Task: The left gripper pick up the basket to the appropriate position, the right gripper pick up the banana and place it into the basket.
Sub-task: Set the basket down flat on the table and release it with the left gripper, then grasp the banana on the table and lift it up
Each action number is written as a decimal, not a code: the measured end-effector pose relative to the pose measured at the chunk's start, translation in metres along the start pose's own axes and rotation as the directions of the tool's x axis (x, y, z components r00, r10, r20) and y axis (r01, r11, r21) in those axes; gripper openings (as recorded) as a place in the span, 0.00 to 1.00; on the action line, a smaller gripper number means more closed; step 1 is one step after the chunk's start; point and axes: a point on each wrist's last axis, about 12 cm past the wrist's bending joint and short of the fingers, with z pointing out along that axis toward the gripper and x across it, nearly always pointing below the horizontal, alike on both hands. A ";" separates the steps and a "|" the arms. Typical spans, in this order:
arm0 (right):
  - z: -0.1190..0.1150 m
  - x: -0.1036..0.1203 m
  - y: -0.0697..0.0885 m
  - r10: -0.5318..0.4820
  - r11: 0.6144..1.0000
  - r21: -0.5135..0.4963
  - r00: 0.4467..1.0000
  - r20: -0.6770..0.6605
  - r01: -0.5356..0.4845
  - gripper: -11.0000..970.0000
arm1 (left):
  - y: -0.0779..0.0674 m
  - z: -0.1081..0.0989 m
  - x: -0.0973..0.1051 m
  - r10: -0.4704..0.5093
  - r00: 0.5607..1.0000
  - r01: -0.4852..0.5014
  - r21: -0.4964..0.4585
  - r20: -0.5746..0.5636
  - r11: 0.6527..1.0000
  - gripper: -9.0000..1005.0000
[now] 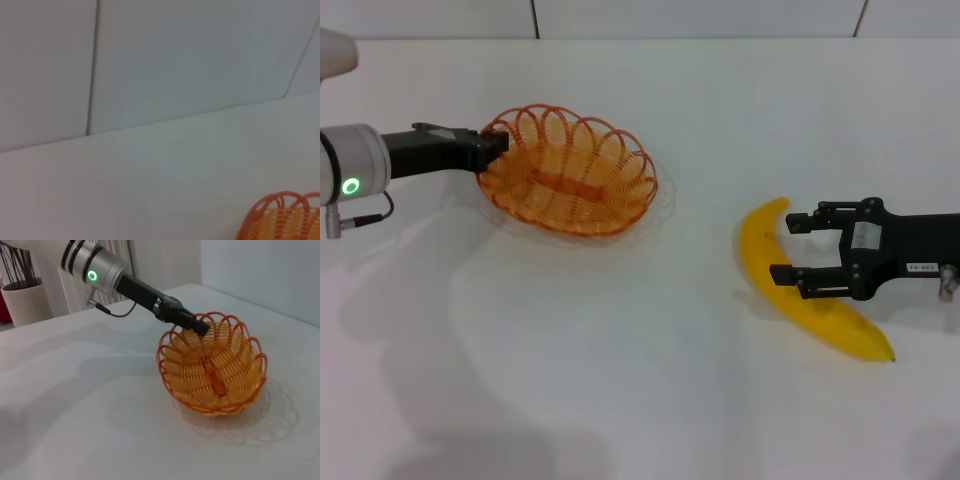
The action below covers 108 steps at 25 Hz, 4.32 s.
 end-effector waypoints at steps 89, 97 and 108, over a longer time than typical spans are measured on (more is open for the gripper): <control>0.011 -0.048 0.024 -0.001 0.998 0.066 0.972 -0.236 0.017 0.78 | -0.005 -0.082 0.094 0.214 0.937 -0.237 0.053 0.276 0.970 0.62; 0.013 -0.049 0.023 0.024 0.994 0.110 0.945 -0.325 0.013 0.78 | -0.007 -0.078 0.098 0.219 0.943 -0.239 0.054 0.251 0.969 0.62; 0.021 -0.049 0.025 0.022 0.996 0.088 0.923 -0.384 0.013 0.78 | -0.007 -0.076 0.097 0.225 0.942 -0.246 0.060 0.248 0.967 0.62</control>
